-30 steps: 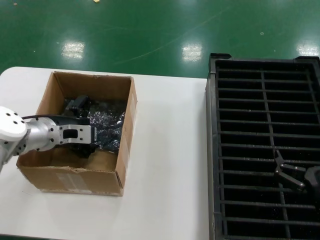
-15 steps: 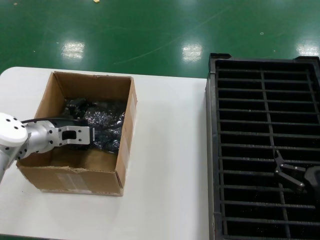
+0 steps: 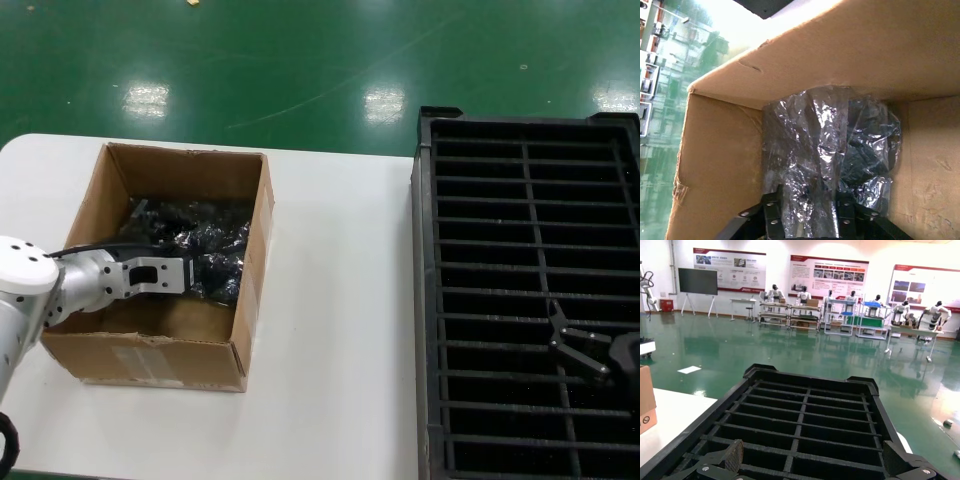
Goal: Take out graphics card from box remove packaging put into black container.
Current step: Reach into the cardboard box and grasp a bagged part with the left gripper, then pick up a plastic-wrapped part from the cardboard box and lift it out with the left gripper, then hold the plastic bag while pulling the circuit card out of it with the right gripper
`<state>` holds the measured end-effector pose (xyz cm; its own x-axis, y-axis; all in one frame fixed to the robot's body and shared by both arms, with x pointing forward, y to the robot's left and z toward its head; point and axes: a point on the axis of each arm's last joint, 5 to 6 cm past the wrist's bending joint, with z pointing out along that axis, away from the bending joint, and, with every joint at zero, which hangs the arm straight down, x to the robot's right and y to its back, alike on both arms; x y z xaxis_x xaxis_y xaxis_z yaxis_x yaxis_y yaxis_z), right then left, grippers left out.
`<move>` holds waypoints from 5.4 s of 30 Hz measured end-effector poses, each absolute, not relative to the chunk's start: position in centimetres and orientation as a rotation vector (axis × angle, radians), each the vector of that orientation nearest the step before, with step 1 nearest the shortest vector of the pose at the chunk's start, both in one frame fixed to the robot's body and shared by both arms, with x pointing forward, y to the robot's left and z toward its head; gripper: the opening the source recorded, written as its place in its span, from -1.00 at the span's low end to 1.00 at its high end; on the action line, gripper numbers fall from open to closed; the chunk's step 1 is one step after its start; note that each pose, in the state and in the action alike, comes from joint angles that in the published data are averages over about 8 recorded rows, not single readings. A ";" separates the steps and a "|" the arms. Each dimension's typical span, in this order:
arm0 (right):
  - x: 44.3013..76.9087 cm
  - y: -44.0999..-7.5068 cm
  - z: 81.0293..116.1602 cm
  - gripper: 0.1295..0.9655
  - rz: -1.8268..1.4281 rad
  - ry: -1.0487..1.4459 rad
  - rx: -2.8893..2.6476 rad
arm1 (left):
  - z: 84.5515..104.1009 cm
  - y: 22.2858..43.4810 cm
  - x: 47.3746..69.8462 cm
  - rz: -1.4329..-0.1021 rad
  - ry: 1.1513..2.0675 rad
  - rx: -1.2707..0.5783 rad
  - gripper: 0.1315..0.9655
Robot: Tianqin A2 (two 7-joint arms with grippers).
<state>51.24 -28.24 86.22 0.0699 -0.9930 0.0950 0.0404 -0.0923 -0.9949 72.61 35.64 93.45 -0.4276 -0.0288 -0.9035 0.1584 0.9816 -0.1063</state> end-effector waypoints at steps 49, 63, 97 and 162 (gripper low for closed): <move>51.2 -28.2 86.2 1.00 -1.241 1.083 -1.283 | 104.0 35.4 62.0 -0.123 1.732 0.262 -0.98; 51.2 -28.2 86.2 1.00 -1.241 1.083 -1.283 | 103.8 32.8 54.8 -0.228 1.701 0.389 -0.98; 54.3 -25.4 89.2 0.96 -1.137 0.890 -1.341 | 102.6 31.5 52.8 -0.297 1.700 0.436 -0.98; 56.6 -15.4 94.0 -0.99 -1.027 0.252 -1.695 | 102.6 31.5 52.8 -0.297 1.700 0.436 -0.98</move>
<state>56.63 -15.44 93.95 0.6036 -0.6192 0.5022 0.3169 -0.3917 -0.8638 52.78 31.47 102.62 -0.1354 0.1192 -0.9836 0.4453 0.8941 0.0471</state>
